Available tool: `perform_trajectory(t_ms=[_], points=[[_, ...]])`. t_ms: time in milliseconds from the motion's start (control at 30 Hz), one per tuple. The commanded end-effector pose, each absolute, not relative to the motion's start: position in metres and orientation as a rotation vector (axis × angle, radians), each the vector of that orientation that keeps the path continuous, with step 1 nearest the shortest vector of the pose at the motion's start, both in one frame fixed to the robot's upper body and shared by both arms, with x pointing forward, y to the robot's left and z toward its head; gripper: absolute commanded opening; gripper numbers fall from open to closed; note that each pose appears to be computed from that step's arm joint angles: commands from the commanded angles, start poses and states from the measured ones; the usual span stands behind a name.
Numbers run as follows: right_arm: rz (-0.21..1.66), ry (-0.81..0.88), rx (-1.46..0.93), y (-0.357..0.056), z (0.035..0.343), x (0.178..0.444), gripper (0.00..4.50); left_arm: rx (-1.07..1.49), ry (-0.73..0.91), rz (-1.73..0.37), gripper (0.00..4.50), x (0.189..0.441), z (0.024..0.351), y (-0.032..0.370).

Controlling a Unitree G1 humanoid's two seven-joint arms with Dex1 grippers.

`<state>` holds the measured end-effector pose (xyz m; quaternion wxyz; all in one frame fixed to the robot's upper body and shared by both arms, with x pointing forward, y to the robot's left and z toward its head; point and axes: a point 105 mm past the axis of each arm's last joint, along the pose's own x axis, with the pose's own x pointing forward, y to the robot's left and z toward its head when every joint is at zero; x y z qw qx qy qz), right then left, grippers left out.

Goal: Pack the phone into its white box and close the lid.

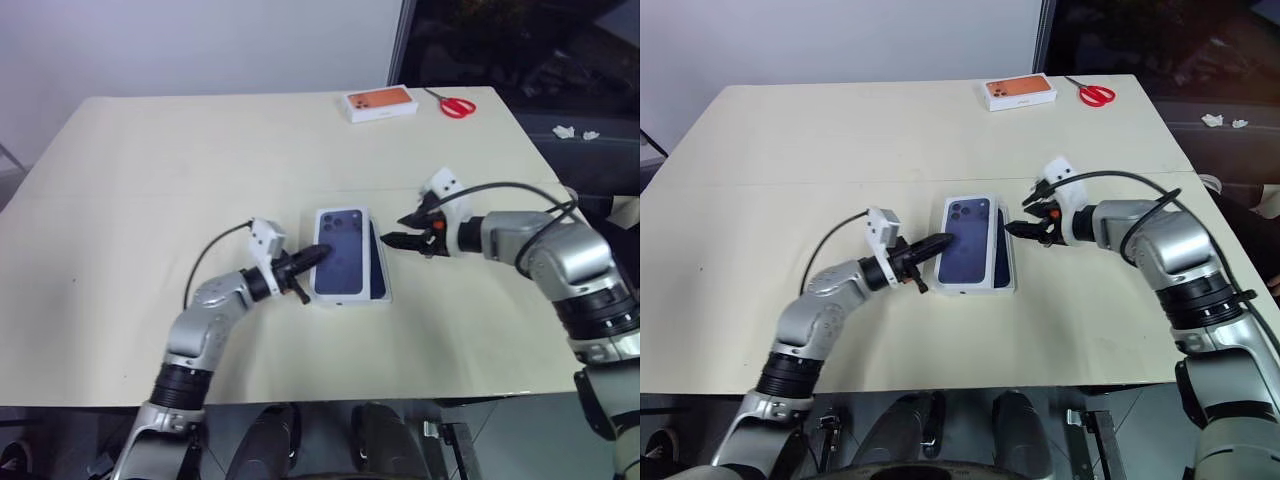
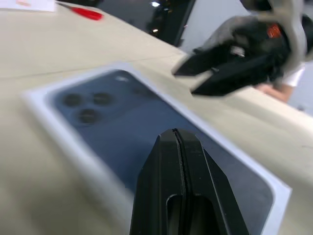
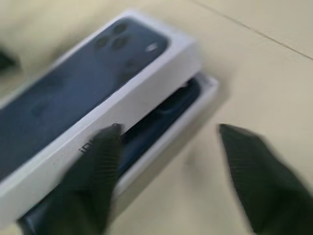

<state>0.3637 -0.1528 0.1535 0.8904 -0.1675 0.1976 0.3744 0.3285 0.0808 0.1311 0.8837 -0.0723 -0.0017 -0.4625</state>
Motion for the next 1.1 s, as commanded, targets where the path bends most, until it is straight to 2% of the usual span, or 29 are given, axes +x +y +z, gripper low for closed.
perform_trajectory(t_ms=[33, 100, 233, 333, 467, 633, 833, 1100], points=[[0.771, 0.309, -0.483, -0.151, 0.169, 0.368, 1.03, -0.105, -0.036, -0.957, 0.00, 0.326, 0.143, 0.088], [0.748, 0.284, -0.540, -0.152, 0.169, 0.372, 0.01, -0.079, 0.009, -0.920, 0.00, 0.329, 0.139, 0.101], [0.719, 0.215, -0.703, -0.152, 0.173, 0.377, 0.01, 0.032, 0.205, -0.871, 0.00, 0.333, 0.100, 0.117], [0.713, 0.177, -0.819, -0.151, 0.172, 0.378, 0.01, 0.018, 0.241, -0.871, 0.00, 0.337, 0.092, 0.110], [0.811, 0.196, -0.882, -0.142, 0.161, 0.363, 0.01, 0.006, 0.293, -0.903, 0.00, 0.340, 0.084, 0.095], [0.941, 0.235, -0.919, -0.140, 0.152, 0.341, 0.01, -0.078, 0.300, -1.002, 0.00, 0.338, 0.084, 0.061], [0.955, 0.261, -0.933, -0.149, 0.157, 0.337, 0.01, -0.122, 0.291, -1.055, 0.00, 0.334, 0.084, 0.041], [0.951, 0.303, -0.977, -0.159, 0.149, 0.337, 0.01, -0.166, 0.235, -1.061, 0.00, 0.338, 0.106, 0.034]])
